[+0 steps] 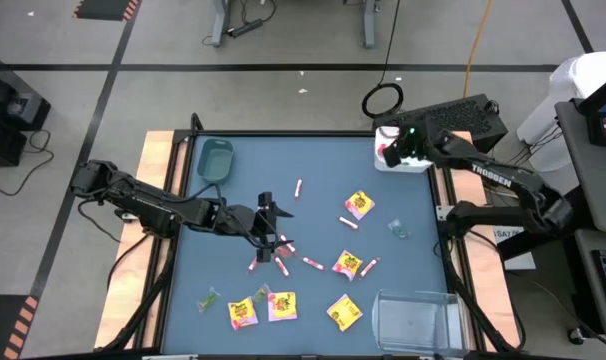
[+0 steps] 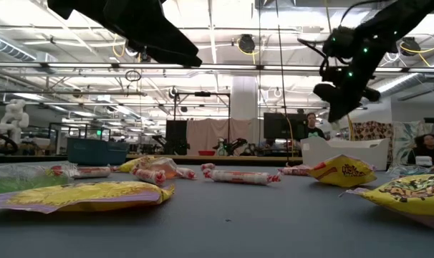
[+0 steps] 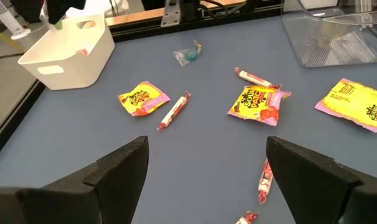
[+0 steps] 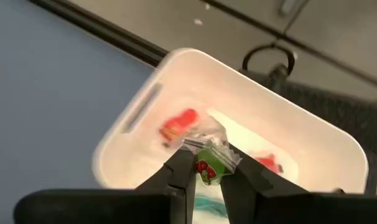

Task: Sort candy
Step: Put the green gummy into the white bin

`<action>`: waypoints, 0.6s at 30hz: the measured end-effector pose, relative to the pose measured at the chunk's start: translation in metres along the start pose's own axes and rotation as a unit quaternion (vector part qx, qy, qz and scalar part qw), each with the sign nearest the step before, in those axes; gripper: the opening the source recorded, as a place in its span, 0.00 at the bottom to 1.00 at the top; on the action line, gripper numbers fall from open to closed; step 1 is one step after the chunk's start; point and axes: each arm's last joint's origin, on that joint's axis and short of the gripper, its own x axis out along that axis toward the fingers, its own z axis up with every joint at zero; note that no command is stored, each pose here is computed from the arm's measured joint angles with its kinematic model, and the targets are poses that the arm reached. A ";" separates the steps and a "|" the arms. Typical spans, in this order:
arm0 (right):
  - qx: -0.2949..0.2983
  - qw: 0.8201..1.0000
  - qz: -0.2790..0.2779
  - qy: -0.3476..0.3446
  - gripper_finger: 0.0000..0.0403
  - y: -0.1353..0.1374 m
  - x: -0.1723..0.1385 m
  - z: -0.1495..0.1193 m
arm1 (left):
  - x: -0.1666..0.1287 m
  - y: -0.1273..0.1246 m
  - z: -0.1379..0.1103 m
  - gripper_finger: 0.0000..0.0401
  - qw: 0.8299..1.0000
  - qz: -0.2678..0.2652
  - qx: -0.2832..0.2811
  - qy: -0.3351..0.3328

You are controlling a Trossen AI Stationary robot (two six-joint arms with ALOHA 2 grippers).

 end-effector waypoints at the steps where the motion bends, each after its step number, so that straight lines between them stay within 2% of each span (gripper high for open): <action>1: 0.008 1.000 0.001 0.007 0.14 -0.006 0.003 0.000 | 0.000 0.000 0.000 0.82 1.000 0.000 0.000 -0.001; 5: 0.034 0.998 -0.004 0.051 0.15 -0.024 0.018 -0.003 | 0.000 0.000 0.002 0.82 1.000 0.001 -0.004 -0.013; 9: 0.035 0.996 -0.009 0.087 0.18 -0.025 0.035 -0.007 | 0.000 0.000 0.002 0.82 1.000 0.001 -0.017 -0.013; 14: 0.032 0.993 -0.013 0.117 0.28 -0.023 0.049 -0.011 | 0.000 0.000 0.001 0.82 0.999 0.000 -0.041 -0.004; 18: 0.022 0.993 -0.006 0.115 0.39 -0.022 0.047 -0.011 | -0.001 -0.003 -0.002 0.82 0.998 -0.004 -0.057 0.012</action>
